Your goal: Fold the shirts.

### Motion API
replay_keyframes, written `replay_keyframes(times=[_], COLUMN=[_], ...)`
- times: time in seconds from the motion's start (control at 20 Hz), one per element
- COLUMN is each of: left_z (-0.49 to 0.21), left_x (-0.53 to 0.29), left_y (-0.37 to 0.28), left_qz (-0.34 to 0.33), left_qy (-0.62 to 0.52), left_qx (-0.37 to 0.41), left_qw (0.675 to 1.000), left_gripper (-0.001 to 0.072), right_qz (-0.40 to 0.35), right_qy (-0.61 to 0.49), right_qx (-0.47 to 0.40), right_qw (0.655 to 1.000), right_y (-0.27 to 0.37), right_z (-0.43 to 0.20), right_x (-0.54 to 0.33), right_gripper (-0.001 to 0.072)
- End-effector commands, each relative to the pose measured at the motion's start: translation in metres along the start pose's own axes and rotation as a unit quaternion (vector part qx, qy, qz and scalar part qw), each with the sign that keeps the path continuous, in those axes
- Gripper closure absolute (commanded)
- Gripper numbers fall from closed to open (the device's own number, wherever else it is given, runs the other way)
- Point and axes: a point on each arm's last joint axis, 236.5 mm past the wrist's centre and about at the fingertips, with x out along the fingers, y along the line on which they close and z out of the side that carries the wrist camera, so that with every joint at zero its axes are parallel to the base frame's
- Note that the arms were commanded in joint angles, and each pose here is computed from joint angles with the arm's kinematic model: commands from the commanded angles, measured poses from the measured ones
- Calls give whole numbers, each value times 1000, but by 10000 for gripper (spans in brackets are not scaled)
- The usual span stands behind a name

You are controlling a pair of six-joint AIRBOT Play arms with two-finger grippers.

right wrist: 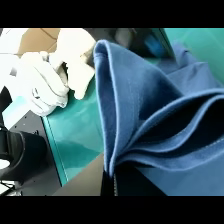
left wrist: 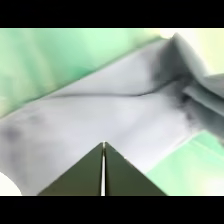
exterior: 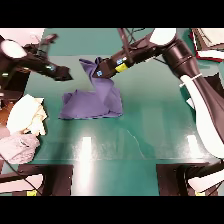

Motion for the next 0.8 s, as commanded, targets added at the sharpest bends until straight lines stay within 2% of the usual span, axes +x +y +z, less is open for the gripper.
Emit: replay_keyframes(times=[0.0,0.15,0.45,0.5,0.55,0.6,0.65,0.75], left_z=[-4,-8,-16,-17,-17,-17,-19,-23], left_x=[-70,-100,-104,-104,-104,-104,-103,-103], left_y=[39,52,52,52,51,51,50,49], left_qz=[68,86,82,81,80,79,78,76], left_qy=[-34,-51,-39,-38,-38,-37,-33,-26], left_qx=[-10,-28,-37,-39,-44,-48,-48,-49], left_qw=[997,995,995,995,995,995,995,996], left_gripper=[682,682,682,682,682,682,682,682], right_qz=[5,4,-4,4,18,28,36,21], right_qy=[-10,-28,-84,-88,-101,-111,-112,-88], right_qx=[1,1,-35,-47,-55,-58,-59,-67], right_qw=[1000,1000,996,995,993,992,991,994], right_y=[3,2,5,13,24,34,42,36], right_z=[3,8,9,8,12,15,15,1], right_x=[31,65,160,177,193,203,207,200], right_gripper=[699,698,683,521,290,157,134,137])
